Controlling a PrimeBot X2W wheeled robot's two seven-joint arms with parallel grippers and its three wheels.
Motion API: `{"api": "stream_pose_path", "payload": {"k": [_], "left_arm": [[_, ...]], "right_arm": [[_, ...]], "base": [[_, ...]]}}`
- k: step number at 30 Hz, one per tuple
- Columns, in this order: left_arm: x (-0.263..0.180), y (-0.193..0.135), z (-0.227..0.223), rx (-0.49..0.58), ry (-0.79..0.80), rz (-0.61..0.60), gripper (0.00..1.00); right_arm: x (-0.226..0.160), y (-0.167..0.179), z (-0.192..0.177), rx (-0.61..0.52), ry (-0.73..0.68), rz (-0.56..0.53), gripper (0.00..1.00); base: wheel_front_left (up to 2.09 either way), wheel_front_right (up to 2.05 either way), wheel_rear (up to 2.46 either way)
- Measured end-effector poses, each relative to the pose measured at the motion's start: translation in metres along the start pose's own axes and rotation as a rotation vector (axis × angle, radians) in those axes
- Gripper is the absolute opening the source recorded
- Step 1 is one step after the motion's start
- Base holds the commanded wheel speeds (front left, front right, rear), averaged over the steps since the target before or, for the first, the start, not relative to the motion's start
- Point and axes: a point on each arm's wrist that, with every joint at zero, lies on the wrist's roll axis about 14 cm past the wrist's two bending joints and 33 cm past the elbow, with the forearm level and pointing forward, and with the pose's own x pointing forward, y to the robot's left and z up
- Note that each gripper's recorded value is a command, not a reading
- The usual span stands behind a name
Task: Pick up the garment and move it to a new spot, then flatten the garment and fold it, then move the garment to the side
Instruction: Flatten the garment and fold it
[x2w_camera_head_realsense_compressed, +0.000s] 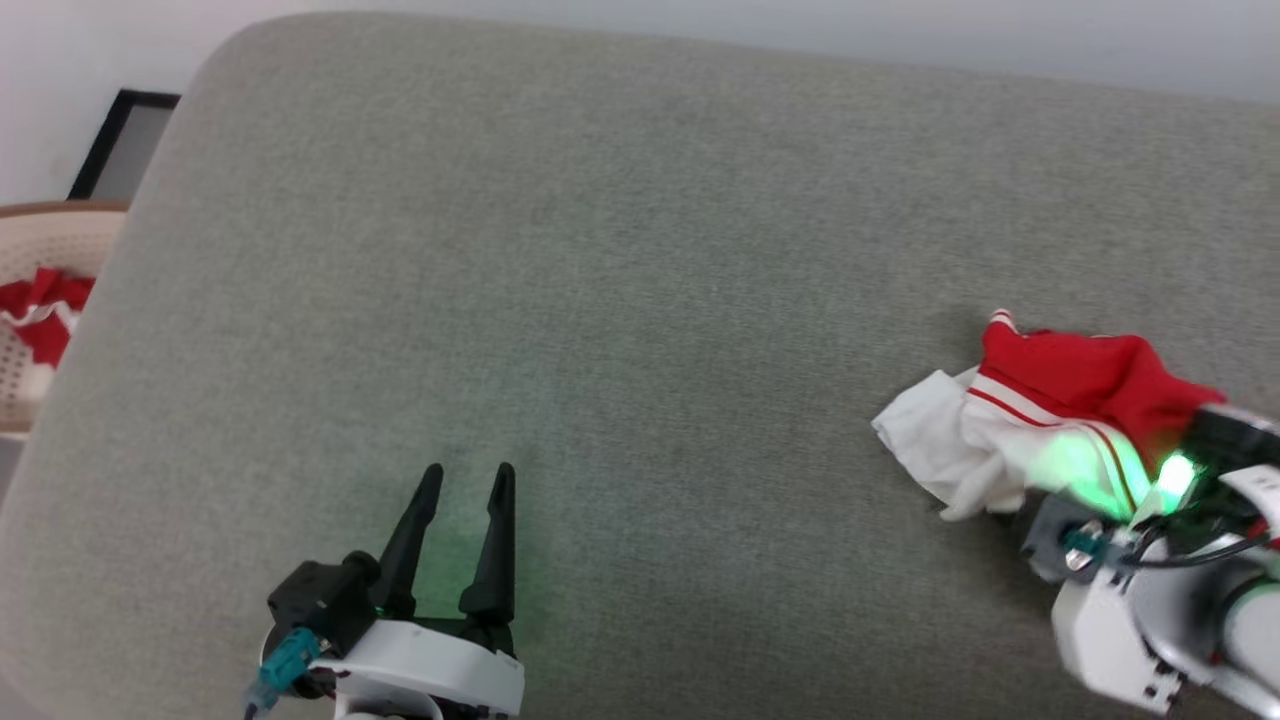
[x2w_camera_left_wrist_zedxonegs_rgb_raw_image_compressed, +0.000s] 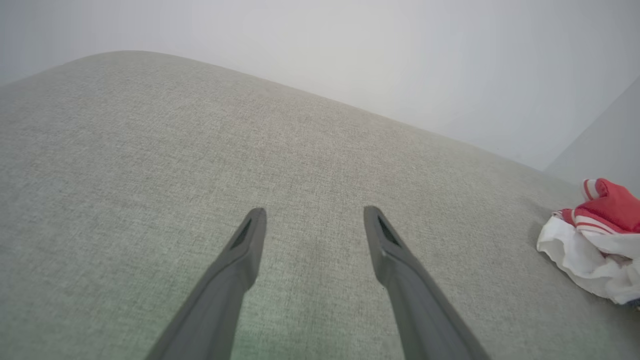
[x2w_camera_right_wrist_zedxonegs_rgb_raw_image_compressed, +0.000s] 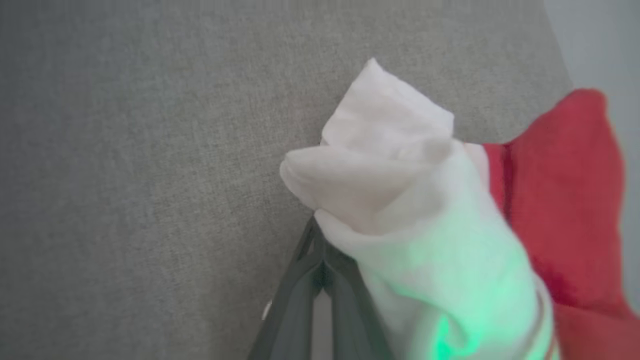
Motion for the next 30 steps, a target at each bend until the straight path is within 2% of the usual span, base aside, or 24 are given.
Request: {"api": "stream_pose_path", "payload": {"k": [7, 13, 17, 21, 26, 30], "left_arm": [[0.006, -0.012, -0.002, 0.0, 0.002, -0.039, 1.0], [0.014, -0.027, -0.006, -0.005, 0.012, -0.085, 1.0], [0.019, -0.033, -0.008, 0.0, 0.016, -0.103, 1.0], [0.025, -0.036, -0.01, 0.003, 0.02, -0.113, 1.0], [0.03, -0.037, -0.015, 0.016, 0.032, -0.12, 1.0], [0.035, -0.036, -0.018, 0.024, 0.038, -0.12, 1.0]], "right_arm": [[-0.031, -0.047, 0.007, 0.066, -0.067, -0.173, 0.0], [-0.061, -0.091, -0.007, 0.143, -0.076, -0.336, 0.0], [-0.079, -0.12, -0.038, 0.239, -0.045, -0.445, 0.0], [-0.096, -0.143, -0.084, 0.349, 0.012, -0.552, 0.0], [-0.104, -0.157, -0.126, 0.466, 0.042, -0.643, 0.0], [-0.105, -0.164, -0.147, 0.524, 0.043, -0.695, 0.0]], "base": [[0.0, 0.0, 0.0], [0.0, 0.0, 0.0], [0.0, 0.0, 0.0], [0.0, 0.0, 0.0], [0.0, 0.0, 0.0], [0.0, 0.0, 0.0]]}}
